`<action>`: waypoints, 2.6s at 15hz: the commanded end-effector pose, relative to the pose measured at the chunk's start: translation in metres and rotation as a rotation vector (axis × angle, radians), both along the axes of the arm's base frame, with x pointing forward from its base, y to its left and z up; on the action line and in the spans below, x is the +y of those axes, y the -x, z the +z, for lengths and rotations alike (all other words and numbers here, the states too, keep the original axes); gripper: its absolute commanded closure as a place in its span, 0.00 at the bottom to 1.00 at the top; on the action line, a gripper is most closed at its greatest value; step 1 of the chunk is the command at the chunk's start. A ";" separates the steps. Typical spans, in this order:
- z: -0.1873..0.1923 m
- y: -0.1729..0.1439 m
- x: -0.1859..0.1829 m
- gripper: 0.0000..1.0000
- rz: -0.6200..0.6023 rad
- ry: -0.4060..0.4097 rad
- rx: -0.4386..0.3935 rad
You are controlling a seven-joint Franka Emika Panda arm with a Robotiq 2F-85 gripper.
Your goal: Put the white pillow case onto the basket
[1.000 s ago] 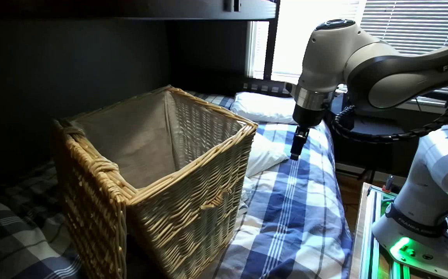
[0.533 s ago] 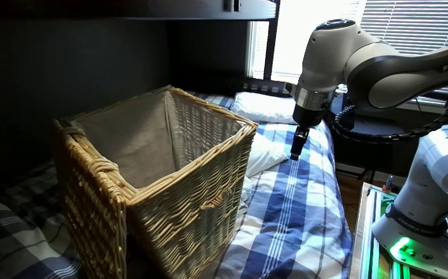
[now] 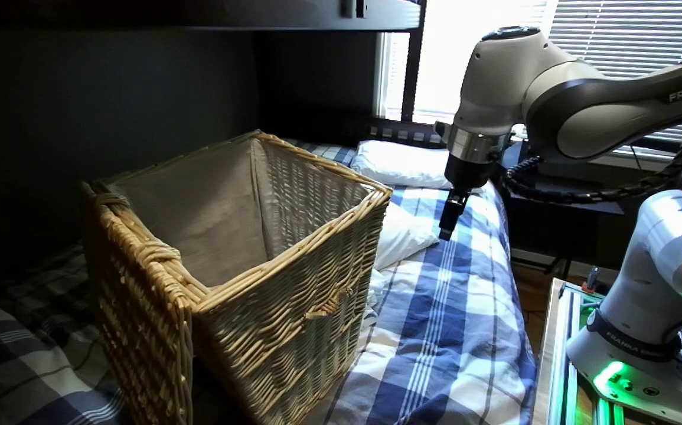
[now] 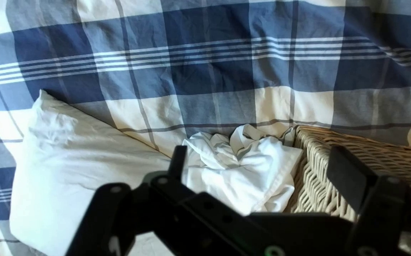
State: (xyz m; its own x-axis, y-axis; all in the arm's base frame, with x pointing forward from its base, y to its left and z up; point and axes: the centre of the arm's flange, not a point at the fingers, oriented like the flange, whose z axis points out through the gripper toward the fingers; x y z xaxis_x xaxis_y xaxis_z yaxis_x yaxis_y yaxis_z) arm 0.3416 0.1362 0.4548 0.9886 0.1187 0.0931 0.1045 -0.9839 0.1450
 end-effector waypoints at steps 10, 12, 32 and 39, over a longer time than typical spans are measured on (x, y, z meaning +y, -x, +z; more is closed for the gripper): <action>-0.044 -0.073 -0.099 0.00 -0.391 -0.569 -0.056; -0.058 -0.088 -0.097 0.00 -0.470 -0.625 -0.024; -0.113 -0.166 -0.100 0.00 -0.707 -0.705 0.075; -0.154 -0.227 -0.116 0.00 -0.811 -0.687 0.013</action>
State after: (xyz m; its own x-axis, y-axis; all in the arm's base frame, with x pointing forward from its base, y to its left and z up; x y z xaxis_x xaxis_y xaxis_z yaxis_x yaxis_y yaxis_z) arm 0.5322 0.0191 0.3243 0.7911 -0.5986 -0.1256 -0.5812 -0.6717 -0.4593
